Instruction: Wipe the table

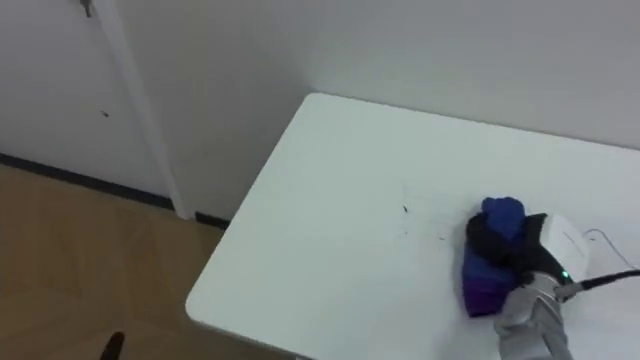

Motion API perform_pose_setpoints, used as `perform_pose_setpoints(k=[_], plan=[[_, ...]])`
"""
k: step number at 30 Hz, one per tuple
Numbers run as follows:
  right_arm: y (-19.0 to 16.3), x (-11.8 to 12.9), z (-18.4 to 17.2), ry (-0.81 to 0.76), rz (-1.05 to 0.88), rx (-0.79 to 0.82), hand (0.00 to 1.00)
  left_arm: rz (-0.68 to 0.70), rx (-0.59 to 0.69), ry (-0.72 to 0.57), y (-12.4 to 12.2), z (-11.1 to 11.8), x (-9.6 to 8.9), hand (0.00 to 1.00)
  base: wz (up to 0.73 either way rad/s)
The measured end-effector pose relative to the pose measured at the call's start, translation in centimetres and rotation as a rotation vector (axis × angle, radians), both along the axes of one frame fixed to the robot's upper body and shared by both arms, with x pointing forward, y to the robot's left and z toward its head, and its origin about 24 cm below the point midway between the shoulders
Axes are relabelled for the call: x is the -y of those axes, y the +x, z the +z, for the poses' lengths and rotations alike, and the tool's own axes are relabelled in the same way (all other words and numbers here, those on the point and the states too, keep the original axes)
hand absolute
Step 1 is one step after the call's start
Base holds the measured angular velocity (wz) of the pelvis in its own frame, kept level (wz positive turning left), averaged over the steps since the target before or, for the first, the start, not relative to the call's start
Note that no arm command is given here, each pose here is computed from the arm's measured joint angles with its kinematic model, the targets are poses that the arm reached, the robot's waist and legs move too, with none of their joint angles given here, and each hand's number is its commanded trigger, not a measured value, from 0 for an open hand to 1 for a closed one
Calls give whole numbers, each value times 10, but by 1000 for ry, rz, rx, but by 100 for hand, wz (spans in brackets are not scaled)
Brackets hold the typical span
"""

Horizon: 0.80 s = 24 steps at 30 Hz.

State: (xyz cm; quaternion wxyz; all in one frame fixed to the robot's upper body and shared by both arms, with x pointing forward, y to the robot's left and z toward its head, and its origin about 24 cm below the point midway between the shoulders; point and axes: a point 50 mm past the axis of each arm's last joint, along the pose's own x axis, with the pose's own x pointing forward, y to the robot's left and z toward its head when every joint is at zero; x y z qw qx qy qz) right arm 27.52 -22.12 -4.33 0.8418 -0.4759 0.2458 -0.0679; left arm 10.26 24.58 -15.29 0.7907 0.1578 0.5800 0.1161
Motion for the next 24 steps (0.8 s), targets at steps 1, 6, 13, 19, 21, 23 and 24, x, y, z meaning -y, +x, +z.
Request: perform_pose_setpoints(k=[1, 6, 13, 19, 21, 23, 24], plan=[[20, -33, 11, -11, 129, 4, 100, -22, 8, -13, 14, 1, 6, 0, -72], [65, -98, 57, -71, 399, 122, 100, -66, 102, -44, 52, 10, 16, 0, 25], [53, -24, 38, 18, 167, 95, 100, 8, 96, 117, 46, 31, -51, 0, 40], [-43, 102, -4, -44, -247, -52, 100, 65, 1, 106, 2, 22, -65, 0, 13], [-58, 121, -4, -45, -351, -77, 100, 67, -24, 82, -6, 19, -62, 0, -69], [-54, 119, 0, -42, -359, -75, 100, 61, -23, 62, -4, 16, -55, 0, -103], [-42, 107, 5, -36, -321, -59, 100, 48, -14, 45, 2, 14, -47, 0, -133]])
